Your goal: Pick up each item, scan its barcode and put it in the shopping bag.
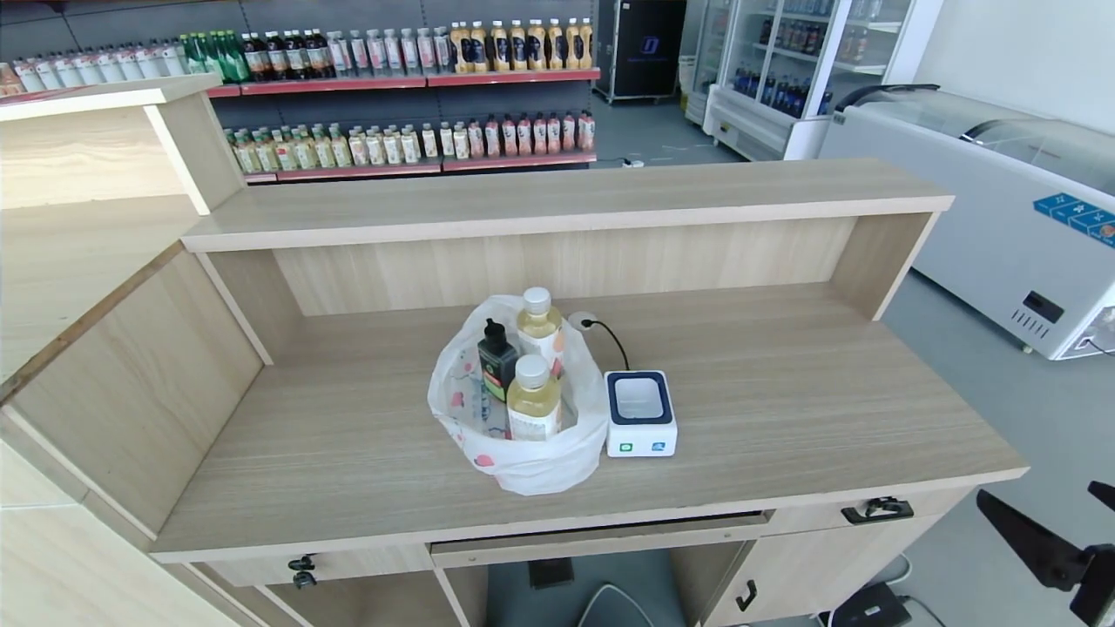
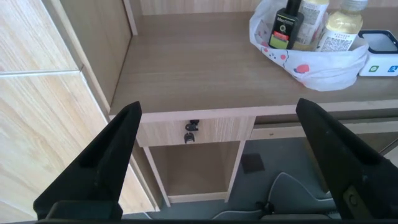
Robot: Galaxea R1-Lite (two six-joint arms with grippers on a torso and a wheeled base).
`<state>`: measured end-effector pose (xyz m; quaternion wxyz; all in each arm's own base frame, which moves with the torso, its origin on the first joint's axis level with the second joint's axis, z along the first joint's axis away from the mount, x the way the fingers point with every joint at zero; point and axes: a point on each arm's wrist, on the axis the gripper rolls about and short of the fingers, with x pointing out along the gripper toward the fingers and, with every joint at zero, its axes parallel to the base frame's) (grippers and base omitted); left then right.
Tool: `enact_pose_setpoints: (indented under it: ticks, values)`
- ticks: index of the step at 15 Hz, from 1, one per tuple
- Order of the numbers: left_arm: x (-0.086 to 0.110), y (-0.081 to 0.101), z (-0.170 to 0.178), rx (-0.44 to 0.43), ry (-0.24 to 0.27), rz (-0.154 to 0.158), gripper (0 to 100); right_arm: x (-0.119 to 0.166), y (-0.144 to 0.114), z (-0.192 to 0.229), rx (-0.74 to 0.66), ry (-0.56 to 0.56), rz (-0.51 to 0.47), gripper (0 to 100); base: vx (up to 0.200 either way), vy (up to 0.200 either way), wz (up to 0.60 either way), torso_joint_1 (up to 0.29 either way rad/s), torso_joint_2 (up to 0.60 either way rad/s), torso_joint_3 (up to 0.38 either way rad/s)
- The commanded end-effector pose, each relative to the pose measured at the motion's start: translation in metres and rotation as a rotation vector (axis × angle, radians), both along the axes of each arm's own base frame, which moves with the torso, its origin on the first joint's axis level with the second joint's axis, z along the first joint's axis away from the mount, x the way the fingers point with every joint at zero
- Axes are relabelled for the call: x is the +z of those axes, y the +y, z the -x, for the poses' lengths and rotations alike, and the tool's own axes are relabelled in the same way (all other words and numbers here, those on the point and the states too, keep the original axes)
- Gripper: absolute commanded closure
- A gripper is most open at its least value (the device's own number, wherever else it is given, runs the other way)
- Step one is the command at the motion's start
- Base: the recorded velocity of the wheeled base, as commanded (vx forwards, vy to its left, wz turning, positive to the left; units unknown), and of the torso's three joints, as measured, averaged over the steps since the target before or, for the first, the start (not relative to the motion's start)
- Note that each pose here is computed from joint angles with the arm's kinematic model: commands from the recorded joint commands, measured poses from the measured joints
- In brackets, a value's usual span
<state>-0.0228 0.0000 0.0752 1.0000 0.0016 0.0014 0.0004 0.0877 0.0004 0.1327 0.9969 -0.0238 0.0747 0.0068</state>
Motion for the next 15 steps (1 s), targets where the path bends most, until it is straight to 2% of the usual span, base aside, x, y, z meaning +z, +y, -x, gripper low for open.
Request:
enact_pose_setpoints:
  ticks: [1,9,11,15]
  values:
    - [0.000,0.000,0.000,0.001,0.002,0.000,0,-0.008,0.000,0.053,0.012,-0.101,-0.007,0,0.000,0.000,0.00,0.000,0.00,0.000]
    - [0.000,0.000,0.000,0.001,0.002,0.000,0,-0.052,0.000,0.105,-0.012,-0.113,-0.036,0,0.000,0.000,0.00,0.000,0.00,0.000]
    - [0.000,0.000,0.000,0.001,0.000,0.000,0,-0.055,0.000,0.110,-0.003,-0.166,-0.038,0,0.000,0.000,0.00,0.000,0.00,0.000]
    - [0.000,0.000,0.000,0.001,0.002,0.000,0,-0.055,0.000,0.110,-0.003,-0.168,-0.041,0,0.000,0.000,0.00,0.000,0.00,0.000]
